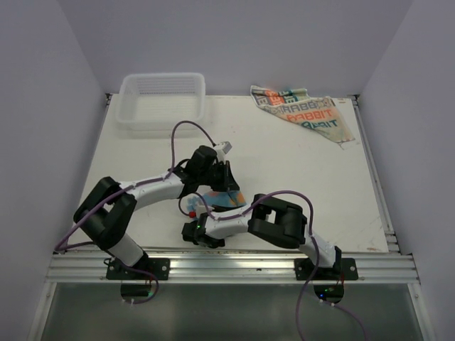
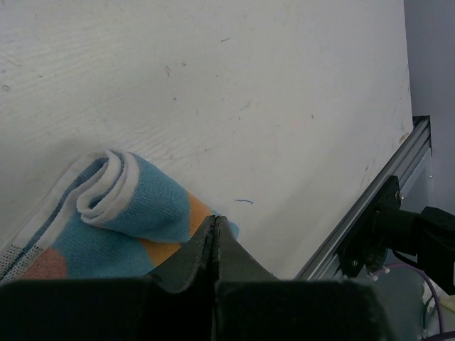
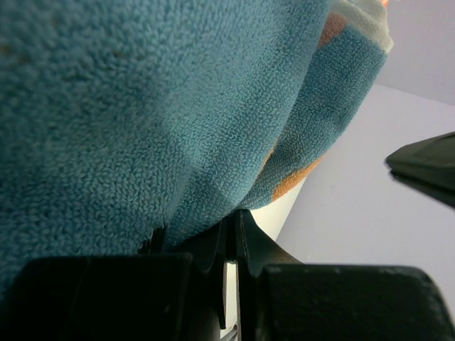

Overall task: Roll the towels
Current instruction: Roll the towel

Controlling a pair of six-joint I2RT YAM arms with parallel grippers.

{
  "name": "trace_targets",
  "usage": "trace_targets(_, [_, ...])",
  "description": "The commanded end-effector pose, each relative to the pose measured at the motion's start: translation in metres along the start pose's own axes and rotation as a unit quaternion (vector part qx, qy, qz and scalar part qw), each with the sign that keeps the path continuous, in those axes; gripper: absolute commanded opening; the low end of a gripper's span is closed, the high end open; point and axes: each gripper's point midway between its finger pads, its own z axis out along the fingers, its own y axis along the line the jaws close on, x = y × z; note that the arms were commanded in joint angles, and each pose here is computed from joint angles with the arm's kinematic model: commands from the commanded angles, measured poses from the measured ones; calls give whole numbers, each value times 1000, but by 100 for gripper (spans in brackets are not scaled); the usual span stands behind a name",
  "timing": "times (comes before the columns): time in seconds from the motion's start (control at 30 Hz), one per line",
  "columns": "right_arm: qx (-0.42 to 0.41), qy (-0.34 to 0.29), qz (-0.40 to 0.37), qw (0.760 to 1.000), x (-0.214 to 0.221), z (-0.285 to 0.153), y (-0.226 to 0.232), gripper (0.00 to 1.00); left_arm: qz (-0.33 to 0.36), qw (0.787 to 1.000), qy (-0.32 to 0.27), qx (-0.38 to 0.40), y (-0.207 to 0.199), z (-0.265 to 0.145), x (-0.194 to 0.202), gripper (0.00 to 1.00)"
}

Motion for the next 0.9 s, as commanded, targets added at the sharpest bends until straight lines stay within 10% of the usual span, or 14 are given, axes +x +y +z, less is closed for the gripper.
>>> trace_targets(0.0, [-126, 6, 71, 989, -13, 6, 77, 0, 41, 998, 4, 39, -11, 5, 4, 0])
trace_targets(0.67, [-120, -34, 133, 983, -26, 0, 61, 0, 12, 996, 50, -68, 69, 28, 31, 0])
trace_targets(0.87, [-107, -70, 207, 970, -29, -9, 36, 16, 4, 996, 51, -68, 73, 30, 32, 0])
